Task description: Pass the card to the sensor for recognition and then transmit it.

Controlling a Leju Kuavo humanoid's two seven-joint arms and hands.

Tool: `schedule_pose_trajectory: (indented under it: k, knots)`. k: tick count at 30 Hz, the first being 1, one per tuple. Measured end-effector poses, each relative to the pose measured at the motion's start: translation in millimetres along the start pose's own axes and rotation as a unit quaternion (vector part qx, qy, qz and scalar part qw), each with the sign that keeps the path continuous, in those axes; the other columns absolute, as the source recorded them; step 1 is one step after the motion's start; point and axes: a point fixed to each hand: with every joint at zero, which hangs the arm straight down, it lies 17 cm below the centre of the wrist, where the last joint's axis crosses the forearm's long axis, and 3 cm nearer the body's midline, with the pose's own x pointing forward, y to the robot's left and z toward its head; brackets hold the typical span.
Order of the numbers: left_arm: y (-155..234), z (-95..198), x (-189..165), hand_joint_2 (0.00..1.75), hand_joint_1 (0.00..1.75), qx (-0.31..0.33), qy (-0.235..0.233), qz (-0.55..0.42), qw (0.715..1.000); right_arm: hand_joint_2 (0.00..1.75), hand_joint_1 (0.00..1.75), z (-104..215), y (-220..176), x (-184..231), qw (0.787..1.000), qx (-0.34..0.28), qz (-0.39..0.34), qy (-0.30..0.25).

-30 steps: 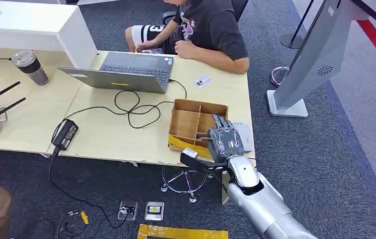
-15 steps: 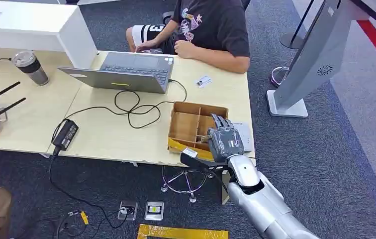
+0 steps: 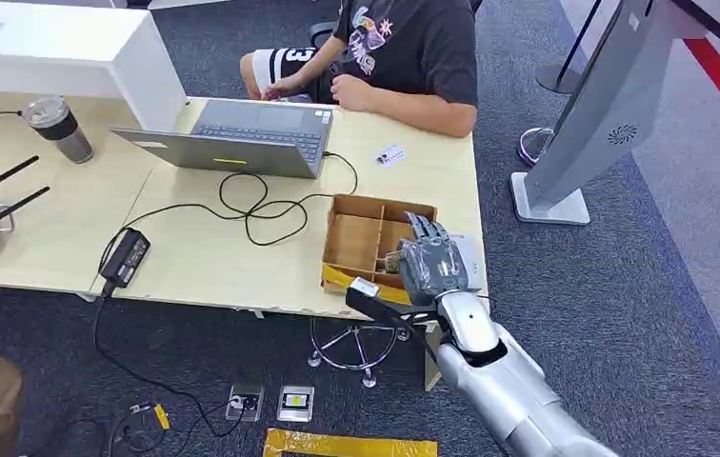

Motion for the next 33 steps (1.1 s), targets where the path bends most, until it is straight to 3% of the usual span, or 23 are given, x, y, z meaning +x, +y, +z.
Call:
schedule_pose_trajectory:
  k: [8, 11, 16, 25, 33]
  knots:
    - [0, 0, -2, 1.75, 0.00, 0.002, 0.002, 0.001, 1.000, 1.75, 1.75, -16, -47, -26, 0.998, -0.052, -0.014, 0.023]
    - [1, 0, -3, 1.75, 0.00, 0.003, 0.003, 0.000, 1.000, 1.75, 1.75, -20, -84, -51, 0.993, -0.104, -0.033, 0.046]
    - [0, 1, -6, 1.75, 0.00, 0.004, 0.004, -0.001, 1.000, 1.75, 1.75, -23, -176, -111, 0.976, -0.195, -0.057, 0.077]
    - [-5, 3, -4, 1.75, 0.00, 0.000, 0.001, -0.003, 1.000, 1.75, 1.75, -7, -252, -141, 0.953, -0.282, -0.060, 0.092]
    - [-11, 5, -1, 1.75, 0.00, -0.004, 0.001, -0.004, 1.000, 1.75, 1.75, -3, -288, -143, 0.942, -0.320, -0.068, 0.072]
